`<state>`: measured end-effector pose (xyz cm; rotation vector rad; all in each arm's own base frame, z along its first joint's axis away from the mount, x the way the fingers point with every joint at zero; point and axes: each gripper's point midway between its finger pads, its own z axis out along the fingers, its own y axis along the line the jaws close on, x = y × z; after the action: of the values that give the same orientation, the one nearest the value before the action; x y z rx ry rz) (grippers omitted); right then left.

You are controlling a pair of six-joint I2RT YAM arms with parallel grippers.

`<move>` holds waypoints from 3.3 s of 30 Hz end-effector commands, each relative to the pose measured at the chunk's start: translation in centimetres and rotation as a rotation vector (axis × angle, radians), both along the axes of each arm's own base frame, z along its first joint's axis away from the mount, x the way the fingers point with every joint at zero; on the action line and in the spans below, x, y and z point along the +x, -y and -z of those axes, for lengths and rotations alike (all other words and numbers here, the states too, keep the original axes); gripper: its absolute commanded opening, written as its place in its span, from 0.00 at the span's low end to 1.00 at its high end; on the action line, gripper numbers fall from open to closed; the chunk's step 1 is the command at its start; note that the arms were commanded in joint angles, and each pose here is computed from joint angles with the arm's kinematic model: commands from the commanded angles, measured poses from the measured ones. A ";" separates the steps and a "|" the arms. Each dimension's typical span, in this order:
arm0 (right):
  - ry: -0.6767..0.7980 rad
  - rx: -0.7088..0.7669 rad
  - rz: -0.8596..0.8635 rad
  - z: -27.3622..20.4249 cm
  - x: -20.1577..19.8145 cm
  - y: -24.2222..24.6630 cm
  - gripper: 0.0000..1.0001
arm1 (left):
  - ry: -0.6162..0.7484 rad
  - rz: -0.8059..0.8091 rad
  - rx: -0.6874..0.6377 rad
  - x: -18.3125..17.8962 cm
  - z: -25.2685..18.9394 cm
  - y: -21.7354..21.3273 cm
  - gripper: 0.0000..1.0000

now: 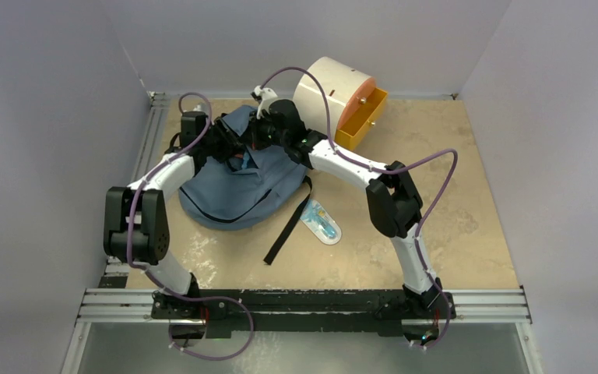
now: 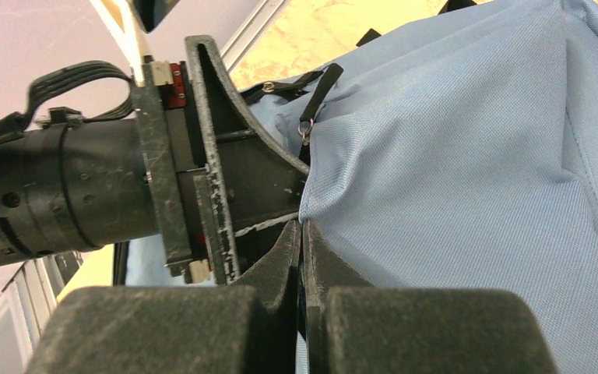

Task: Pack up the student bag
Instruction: Place the stationery in the student bag, then zip the student bag at the center of the board.

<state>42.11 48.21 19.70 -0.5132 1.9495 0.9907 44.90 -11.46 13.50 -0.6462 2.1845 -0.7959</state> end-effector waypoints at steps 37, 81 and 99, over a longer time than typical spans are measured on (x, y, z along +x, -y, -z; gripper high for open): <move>0.082 -0.101 -0.115 1.3 -4.3 -2.3 0.00 | 0.085 -0.110 0.037 -1.7 -3.6 -8.3 0.47; 0.136 -0.096 -0.121 -0.3 -2.7 -6.0 0.38 | 0.005 -0.196 -0.009 -3.5 -1.7 -11.8 0.43; 0.204 -0.032 -0.012 -0.7 3.2 -6.7 0.40 | -0.042 -0.224 -0.072 -3.8 -0.3 -12.1 0.42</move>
<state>44.19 54.92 14.71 -0.6582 1.9150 0.8455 40.89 0.38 13.14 -0.9253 2.1199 -0.7032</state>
